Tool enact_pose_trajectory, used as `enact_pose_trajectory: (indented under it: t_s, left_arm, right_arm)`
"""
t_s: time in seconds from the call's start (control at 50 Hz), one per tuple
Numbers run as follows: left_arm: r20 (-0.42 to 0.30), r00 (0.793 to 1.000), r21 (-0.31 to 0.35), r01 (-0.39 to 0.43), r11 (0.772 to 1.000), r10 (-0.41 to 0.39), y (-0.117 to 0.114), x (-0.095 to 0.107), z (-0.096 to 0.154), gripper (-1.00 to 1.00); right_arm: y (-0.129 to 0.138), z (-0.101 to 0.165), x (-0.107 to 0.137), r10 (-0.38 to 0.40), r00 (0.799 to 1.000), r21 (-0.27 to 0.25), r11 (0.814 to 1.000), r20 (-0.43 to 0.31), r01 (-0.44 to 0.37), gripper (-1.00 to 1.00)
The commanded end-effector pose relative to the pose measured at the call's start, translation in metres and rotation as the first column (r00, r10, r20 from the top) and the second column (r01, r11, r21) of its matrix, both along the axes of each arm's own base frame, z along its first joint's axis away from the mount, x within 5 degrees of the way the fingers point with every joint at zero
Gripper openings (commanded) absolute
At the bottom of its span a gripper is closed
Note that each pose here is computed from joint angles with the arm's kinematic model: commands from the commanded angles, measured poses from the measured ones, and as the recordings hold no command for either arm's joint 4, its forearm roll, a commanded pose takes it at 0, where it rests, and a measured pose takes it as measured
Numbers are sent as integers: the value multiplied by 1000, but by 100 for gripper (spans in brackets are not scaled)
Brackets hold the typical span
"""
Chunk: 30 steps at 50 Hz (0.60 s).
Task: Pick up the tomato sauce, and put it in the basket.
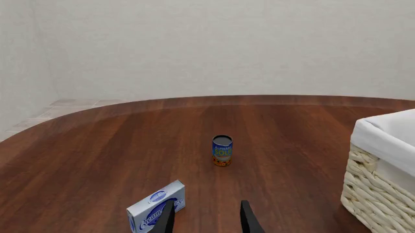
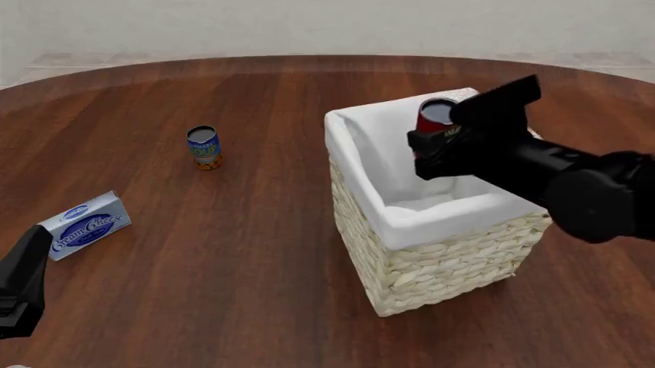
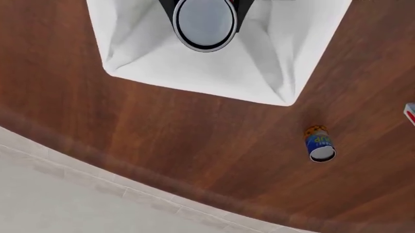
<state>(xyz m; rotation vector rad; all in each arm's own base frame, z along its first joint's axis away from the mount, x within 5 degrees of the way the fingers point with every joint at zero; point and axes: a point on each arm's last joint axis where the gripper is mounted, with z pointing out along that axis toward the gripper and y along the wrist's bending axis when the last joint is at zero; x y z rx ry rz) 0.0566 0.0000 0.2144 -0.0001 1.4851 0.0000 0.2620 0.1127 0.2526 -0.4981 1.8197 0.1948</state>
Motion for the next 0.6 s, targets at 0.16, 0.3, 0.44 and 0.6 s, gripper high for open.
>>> enact_pose_trajectory:
  t_s: [0.16, 0.3, 0.44, 0.6]
  left_arm:
    - [0, 1000, 0, 0, 1000, 0, 0, 0, 0, 100]
    - [0, 1000, 0, 0, 1000, 0, 0, 0, 0, 100]
    - [0, 1000, 0, 0, 1000, 0, 0, 0, 0, 100]
    - [0, 1000, 0, 0, 1000, 0, 0, 0, 0, 100]
  right_arm:
    - [7, -12, 3, 4, 999, 28, 1000, -34, -3, -100]
    - [10, -17, 4, 7, 999, 28, 1000, -48, -5, -100]
    - [8, -17, 5, 2, 999, 25, 1000, -49, -1, -100]
    - [5, -17, 6, -7, 999, 18, 1000, -47, 7, 100]
